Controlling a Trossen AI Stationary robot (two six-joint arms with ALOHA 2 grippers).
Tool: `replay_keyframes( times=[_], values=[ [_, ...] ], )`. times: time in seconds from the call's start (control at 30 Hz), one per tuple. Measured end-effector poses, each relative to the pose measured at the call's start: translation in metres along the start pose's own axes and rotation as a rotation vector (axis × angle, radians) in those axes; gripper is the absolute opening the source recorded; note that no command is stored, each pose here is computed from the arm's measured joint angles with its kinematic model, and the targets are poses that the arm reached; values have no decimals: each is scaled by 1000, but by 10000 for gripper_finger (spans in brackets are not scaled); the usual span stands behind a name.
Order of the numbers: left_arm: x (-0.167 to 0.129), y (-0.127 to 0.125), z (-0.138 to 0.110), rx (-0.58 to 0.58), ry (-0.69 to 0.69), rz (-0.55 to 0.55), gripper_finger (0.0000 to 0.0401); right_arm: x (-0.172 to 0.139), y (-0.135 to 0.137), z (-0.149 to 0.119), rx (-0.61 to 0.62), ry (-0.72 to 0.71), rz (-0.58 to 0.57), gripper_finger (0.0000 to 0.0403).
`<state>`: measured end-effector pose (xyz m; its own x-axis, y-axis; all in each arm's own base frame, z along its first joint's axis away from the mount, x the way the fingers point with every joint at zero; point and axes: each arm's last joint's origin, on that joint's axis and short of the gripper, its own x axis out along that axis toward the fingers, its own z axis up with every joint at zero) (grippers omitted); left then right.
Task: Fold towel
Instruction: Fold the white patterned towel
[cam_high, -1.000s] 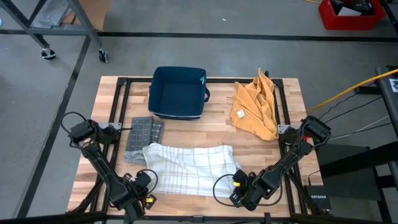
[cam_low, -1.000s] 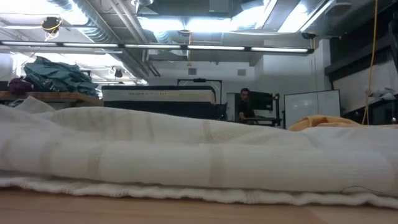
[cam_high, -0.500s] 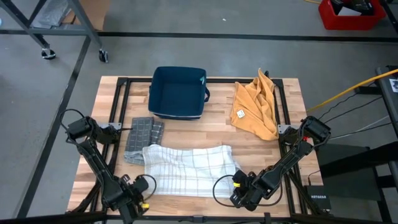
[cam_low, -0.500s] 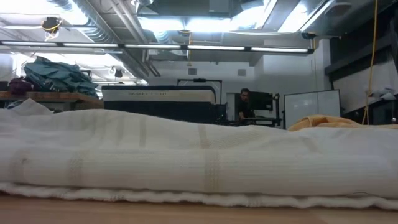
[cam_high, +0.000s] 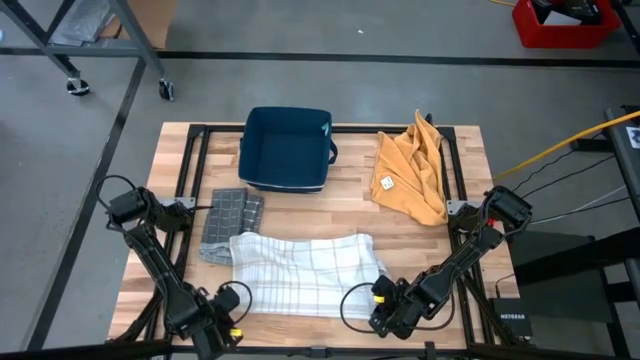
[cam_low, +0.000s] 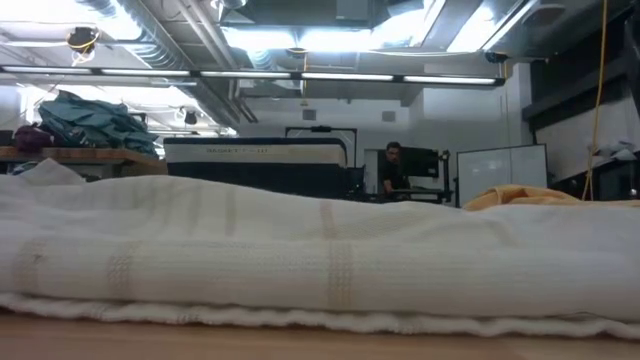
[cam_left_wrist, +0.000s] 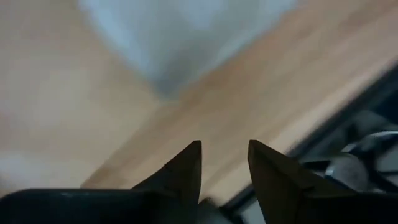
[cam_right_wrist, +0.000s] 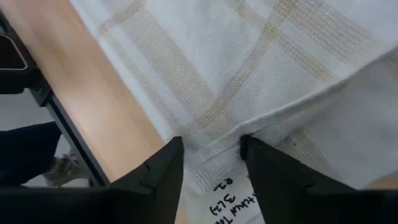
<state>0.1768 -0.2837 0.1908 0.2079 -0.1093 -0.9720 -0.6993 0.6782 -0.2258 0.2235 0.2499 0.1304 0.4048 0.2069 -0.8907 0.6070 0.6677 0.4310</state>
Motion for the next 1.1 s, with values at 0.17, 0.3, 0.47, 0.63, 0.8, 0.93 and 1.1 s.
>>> replay_keyframes(
  times=[0.17,0.3,0.47,0.63,0.8,0.93,1.1],
  values=[
    [-2,-15,3,46,-241,-194,97,-2,6,-1,20,25,17,170],
    [-3,-19,19,19,-416,-222,79,-5,13,-1,24,34,32,159],
    [1,-22,44,74,-467,-171,60,-10,24,-1,29,39,68,147],
    [6,-22,71,143,-499,-107,42,-16,35,0,76,41,104,142],
    [13,-17,88,178,-513,-54,35,-20,41,1,190,45,105,142],
    [17,-13,93,222,-517,-24,40,-22,40,1,281,44,70,142],
    [19,-12,95,264,-518,-4,40,-23,38,1,397,61,31,142]
  ],
)
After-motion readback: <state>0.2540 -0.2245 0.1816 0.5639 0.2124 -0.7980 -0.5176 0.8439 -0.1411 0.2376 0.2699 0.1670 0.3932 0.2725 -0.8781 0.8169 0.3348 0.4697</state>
